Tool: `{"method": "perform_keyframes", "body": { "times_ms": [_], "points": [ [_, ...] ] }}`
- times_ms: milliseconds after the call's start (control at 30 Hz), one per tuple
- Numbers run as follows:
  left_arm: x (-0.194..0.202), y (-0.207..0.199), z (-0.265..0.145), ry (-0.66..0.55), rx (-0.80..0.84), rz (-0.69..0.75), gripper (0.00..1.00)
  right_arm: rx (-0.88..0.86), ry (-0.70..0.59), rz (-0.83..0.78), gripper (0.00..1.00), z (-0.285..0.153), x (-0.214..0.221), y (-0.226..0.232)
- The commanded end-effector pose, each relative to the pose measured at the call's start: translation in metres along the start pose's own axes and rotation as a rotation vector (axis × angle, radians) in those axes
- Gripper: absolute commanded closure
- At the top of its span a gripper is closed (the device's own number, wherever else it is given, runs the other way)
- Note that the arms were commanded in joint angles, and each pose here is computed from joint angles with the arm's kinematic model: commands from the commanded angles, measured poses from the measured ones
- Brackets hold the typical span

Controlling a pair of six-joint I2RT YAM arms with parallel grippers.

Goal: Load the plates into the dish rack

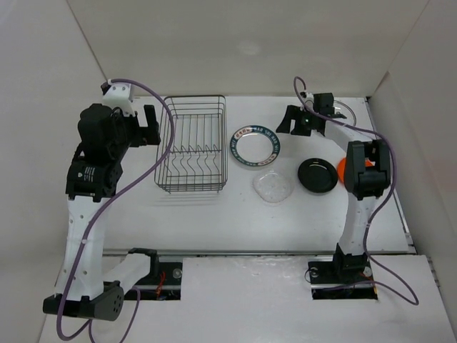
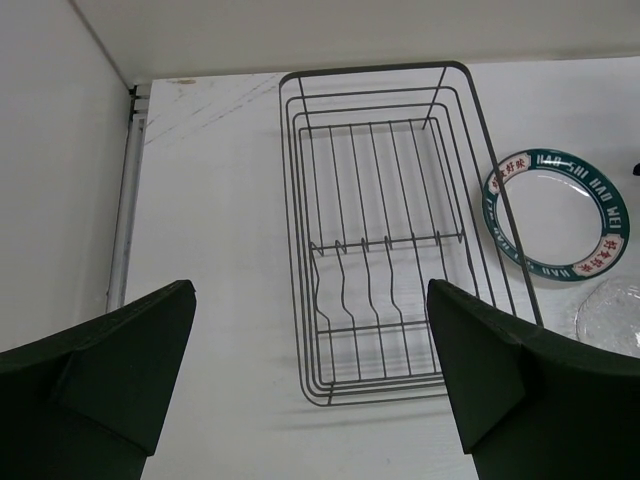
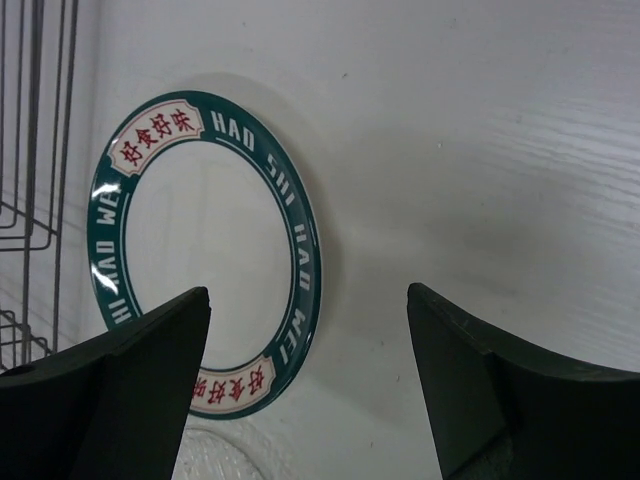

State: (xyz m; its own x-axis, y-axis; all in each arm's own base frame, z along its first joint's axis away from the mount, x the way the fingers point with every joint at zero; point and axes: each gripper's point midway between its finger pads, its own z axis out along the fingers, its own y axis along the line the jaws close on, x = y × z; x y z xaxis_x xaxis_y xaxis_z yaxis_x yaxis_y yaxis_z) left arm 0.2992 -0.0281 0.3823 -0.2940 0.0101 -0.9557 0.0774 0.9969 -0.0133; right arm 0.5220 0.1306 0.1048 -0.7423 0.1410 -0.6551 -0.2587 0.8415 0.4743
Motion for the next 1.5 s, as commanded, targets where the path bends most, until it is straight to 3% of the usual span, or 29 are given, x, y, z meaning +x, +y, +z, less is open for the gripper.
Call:
{"method": "perform_keyframes", "body": {
  "times_ms": [0, 233, 400, 433, 467, 567, 733, 867, 967, 1233, 1300, 1467],
  "points": [
    [-0.012, -0.001, 0.008, -0.045, 0.013, 0.007, 0.0, -0.095, -0.033, -0.055, 0.16, 0.011, -0.021, 0.023],
    [0.0, 0.0, 0.018, 0.009, 0.013, 0.015, 0.0, -0.142, 0.117, 0.011, 0.28, 0.051, 0.031, 0.024],
    [0.006, -0.003, 0.023, 0.027, 0.031, 0.015, 0.0, -0.122, 0.137, 0.034, 0.42, 0.059, 0.04, 0.015],
    [0.006, -0.003, 0.023, 0.027, 0.031, 0.015, 0.0, -0.119, 0.145, 0.052, 0.53, 0.06, 0.042, 0.015],
    [0.006, -0.003, 0.023, 0.027, 0.031, 0.015, 0.0, -0.102, 0.142, 0.061, 0.53, 0.061, 0.041, 0.012],
    [0.006, -0.003, 0.023, 0.027, 0.031, 0.015, 0.0, -0.062, 0.172, 0.092, 0.68, 0.059, 0.043, 0.008],
    [0.006, 0.001, 0.023, 0.027, 0.023, 0.021, 0.0, 0.007, 0.2, 0.158, 1.0, 0.064, 0.052, -0.009],
    [0.012, 0.001, 0.027, 0.04, 0.023, 0.021, 0.0, 0.02, 0.172, 0.204, 1.0, 0.06, 0.048, -0.019],
    [0.012, -0.006, 0.04, 0.056, 0.062, 0.02, 0.0, 0.025, 0.035, 0.236, 1.0, 0.041, 0.008, -0.011],
    [-0.018, -0.041, 0.097, 0.097, 0.251, 0.022, 0.0, 0.268, -0.345, 0.15, 1.0, -0.084, -0.116, 0.013],
    [-0.037, -0.056, 0.103, 0.055, 0.317, 0.006, 0.0, 0.224, -0.403, 0.1, 1.0, -0.111, -0.126, 0.033],
    [-0.043, -0.125, 0.115, 0.054, 0.703, 0.0, 0.0, -0.004, -0.455, -0.129, 1.0, -0.142, -0.122, 0.11]
  ]
}}
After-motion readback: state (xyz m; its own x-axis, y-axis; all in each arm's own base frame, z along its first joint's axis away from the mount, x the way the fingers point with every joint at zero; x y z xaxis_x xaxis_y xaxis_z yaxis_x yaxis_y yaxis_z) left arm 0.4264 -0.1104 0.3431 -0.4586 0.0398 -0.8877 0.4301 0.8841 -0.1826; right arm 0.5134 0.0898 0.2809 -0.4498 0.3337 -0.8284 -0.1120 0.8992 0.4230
